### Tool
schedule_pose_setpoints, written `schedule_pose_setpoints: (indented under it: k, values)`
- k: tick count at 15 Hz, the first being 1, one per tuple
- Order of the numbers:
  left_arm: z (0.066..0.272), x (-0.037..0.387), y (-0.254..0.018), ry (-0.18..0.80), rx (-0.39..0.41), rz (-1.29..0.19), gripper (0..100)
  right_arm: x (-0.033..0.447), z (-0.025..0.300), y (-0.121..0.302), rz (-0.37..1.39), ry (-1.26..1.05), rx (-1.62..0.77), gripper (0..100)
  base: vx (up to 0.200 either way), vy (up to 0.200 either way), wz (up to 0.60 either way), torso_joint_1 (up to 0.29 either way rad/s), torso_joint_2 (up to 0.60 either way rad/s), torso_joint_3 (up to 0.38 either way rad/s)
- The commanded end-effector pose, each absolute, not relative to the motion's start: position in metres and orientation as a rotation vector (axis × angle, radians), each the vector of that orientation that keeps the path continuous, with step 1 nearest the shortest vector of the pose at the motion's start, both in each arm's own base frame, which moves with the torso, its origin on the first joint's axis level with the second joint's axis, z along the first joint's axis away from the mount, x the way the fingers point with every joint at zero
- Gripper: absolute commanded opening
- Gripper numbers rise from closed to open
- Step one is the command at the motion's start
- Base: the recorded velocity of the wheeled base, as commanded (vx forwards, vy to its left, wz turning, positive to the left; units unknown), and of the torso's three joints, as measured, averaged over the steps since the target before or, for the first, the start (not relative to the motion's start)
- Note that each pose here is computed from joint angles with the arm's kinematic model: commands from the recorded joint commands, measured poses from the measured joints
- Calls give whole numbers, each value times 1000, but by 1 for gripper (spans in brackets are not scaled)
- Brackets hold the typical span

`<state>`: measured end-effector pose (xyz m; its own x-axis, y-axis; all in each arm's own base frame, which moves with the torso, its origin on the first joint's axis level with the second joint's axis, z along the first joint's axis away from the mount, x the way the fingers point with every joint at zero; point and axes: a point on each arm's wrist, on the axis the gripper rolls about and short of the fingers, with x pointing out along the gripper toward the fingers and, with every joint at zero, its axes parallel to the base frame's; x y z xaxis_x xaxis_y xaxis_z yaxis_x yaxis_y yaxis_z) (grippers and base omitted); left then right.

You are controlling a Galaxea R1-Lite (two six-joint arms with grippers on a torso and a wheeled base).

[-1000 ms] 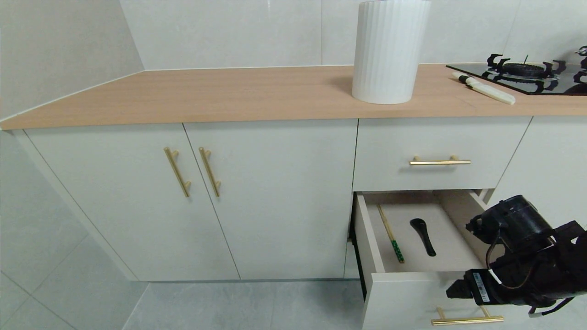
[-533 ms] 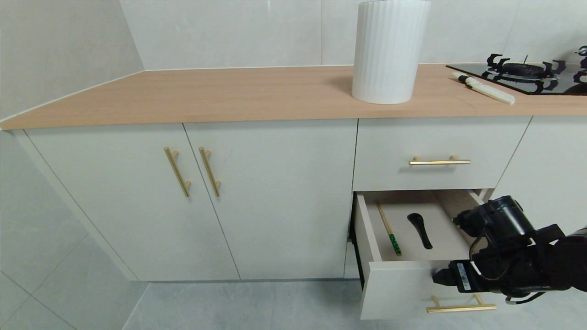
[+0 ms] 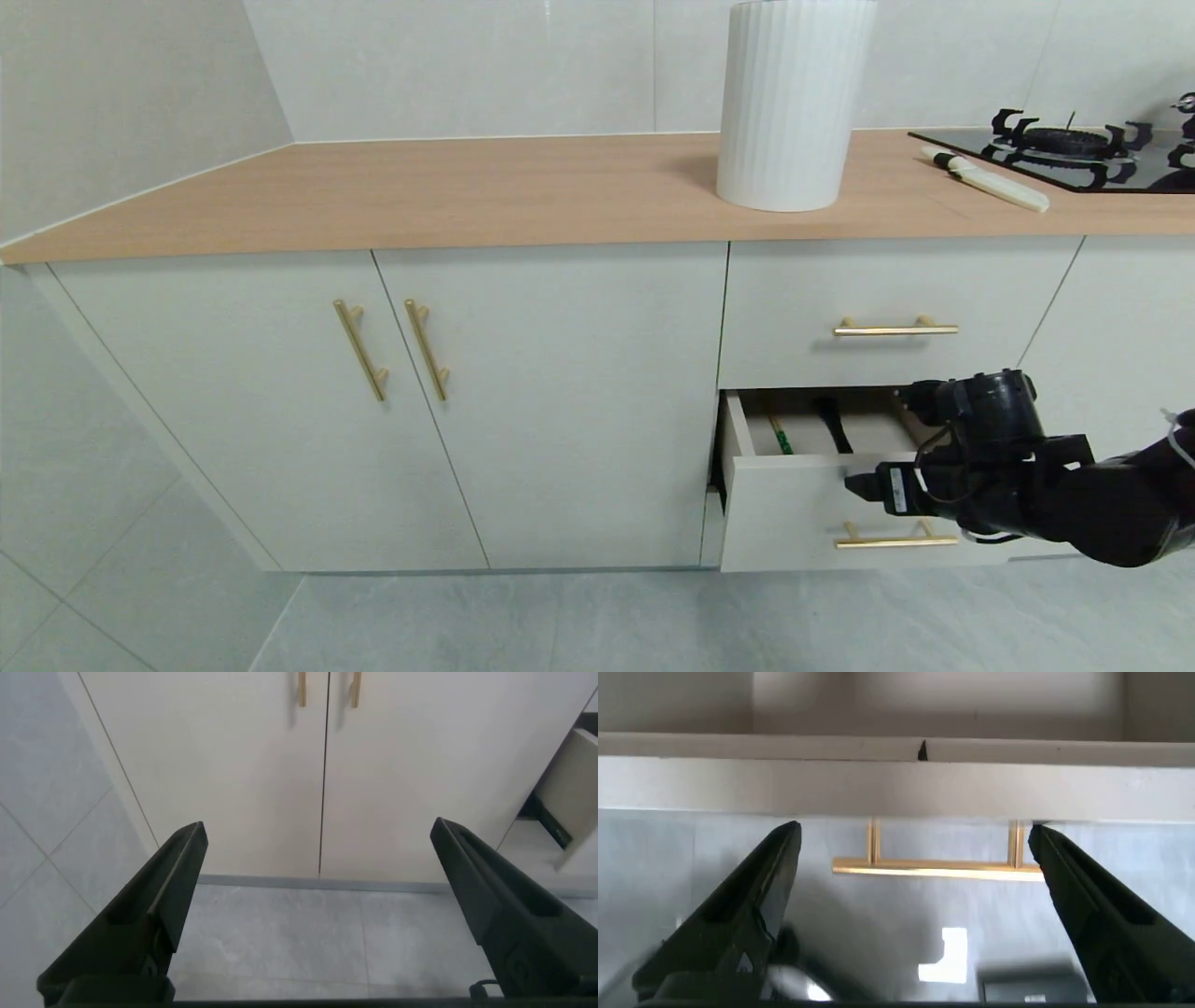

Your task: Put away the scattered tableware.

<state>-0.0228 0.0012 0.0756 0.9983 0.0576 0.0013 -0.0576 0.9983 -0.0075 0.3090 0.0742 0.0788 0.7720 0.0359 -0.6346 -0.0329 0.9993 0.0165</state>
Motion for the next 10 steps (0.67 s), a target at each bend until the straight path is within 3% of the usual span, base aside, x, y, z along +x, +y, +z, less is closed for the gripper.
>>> schedule_pose_setpoints:
  k: [1,10]
  values:
    - [76,-23,1,0,-8,58,100,324,64,73,25,673,9,100,0,0,0,0,0,0]
    - [76,-23,1,0,-8,60,100,362,30,63,-26,432,22,100,0,0,0,0,0,0]
